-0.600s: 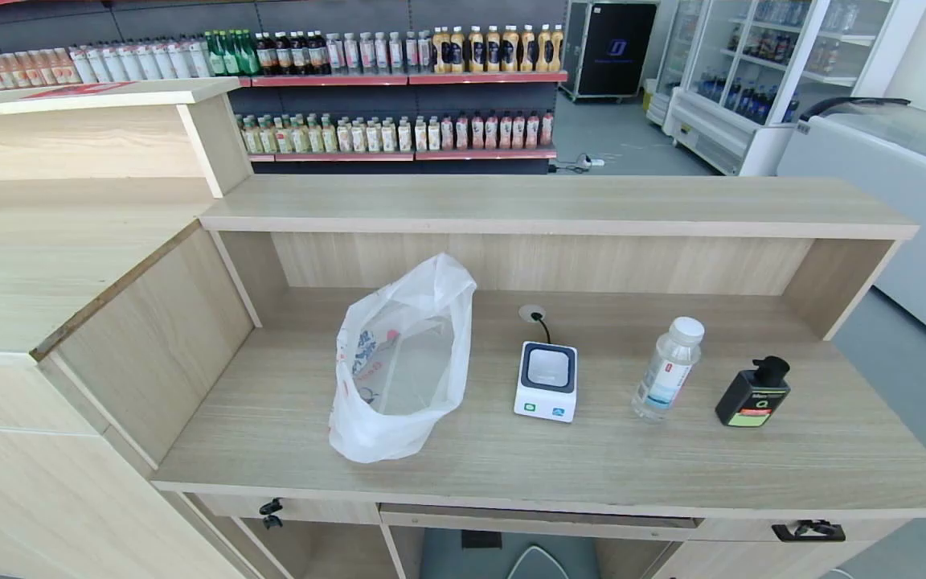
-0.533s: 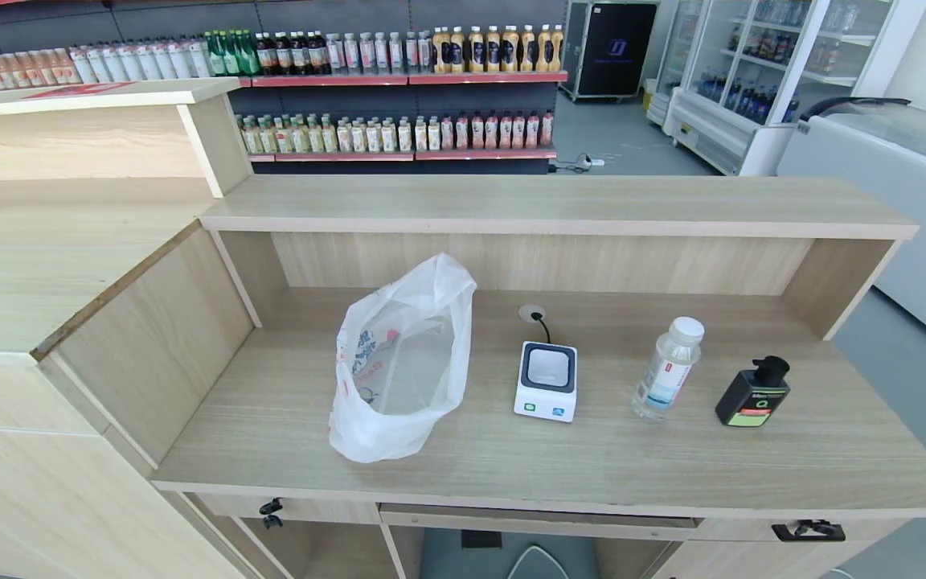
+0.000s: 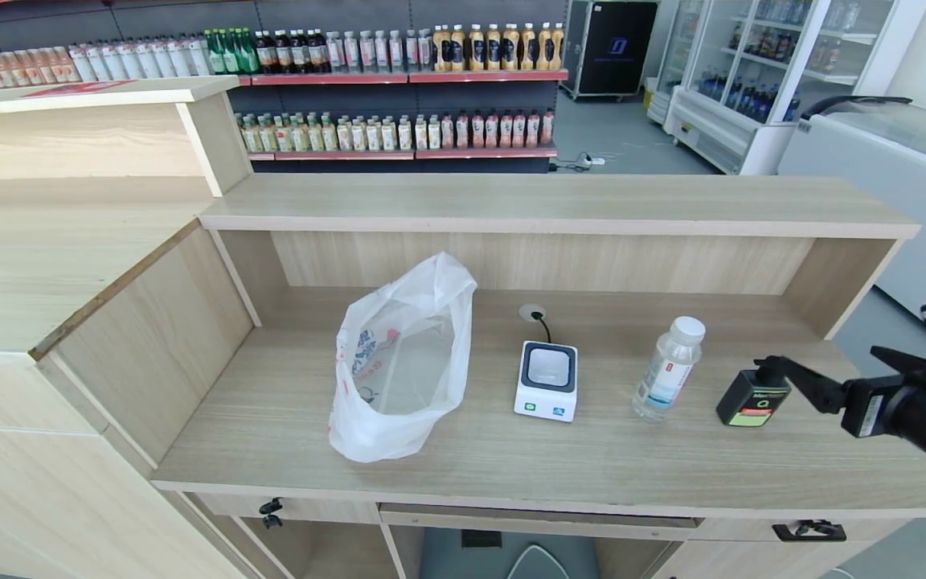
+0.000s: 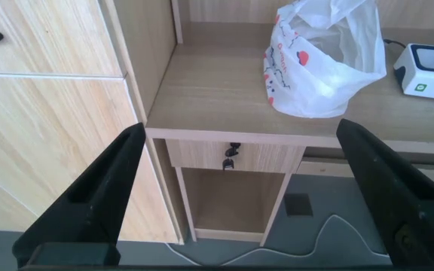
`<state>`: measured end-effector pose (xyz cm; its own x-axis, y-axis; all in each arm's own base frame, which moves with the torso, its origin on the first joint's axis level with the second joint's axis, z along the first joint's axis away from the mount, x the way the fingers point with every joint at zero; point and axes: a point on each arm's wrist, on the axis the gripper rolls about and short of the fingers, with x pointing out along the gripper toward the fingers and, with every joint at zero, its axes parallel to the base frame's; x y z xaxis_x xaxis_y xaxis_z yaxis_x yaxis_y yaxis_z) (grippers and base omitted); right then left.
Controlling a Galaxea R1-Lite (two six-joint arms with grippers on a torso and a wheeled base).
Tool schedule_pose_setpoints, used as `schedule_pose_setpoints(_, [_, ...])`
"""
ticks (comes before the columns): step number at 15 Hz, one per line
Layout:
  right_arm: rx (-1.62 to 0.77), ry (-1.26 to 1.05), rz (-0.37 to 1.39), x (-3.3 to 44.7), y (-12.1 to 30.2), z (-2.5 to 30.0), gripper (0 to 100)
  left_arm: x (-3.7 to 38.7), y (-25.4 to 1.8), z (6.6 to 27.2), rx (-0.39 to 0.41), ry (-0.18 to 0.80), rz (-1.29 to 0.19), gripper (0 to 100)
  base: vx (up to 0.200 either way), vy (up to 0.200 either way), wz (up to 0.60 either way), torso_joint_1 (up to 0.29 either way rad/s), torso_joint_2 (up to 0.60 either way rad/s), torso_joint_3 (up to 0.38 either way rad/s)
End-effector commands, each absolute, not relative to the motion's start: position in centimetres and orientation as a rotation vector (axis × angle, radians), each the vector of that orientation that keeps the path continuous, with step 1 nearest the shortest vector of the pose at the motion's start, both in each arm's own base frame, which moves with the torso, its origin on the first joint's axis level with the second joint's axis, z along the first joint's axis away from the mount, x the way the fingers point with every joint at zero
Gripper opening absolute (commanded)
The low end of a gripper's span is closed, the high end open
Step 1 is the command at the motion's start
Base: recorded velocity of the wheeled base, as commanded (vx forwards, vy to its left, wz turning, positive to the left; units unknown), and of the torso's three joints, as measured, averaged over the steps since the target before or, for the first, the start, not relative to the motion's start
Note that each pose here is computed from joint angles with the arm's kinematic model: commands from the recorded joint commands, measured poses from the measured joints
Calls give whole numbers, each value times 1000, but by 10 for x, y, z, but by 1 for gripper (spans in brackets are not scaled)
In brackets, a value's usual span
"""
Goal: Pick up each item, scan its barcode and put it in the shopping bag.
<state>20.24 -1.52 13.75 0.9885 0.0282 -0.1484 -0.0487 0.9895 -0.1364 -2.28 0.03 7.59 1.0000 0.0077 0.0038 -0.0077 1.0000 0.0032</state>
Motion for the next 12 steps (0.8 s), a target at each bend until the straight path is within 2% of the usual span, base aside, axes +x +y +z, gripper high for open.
schedule_pose_setpoints(1, [-150, 355, 29, 204, -24, 82, 100, -23, 0, 76, 3, -5, 8, 100, 0, 0, 0, 0, 0, 0])
schedule_pose_setpoints(7, [-169, 335, 0, 227, -36, 68, 100, -23, 0, 76, 3, -5, 8, 100, 0, 0, 0, 0, 0, 0])
schedule_pose_setpoints(12, [-175, 255, 92, 269, -29, 55, 100, -23, 0, 76, 3, -5, 8, 100, 0, 0, 0, 0, 0, 0])
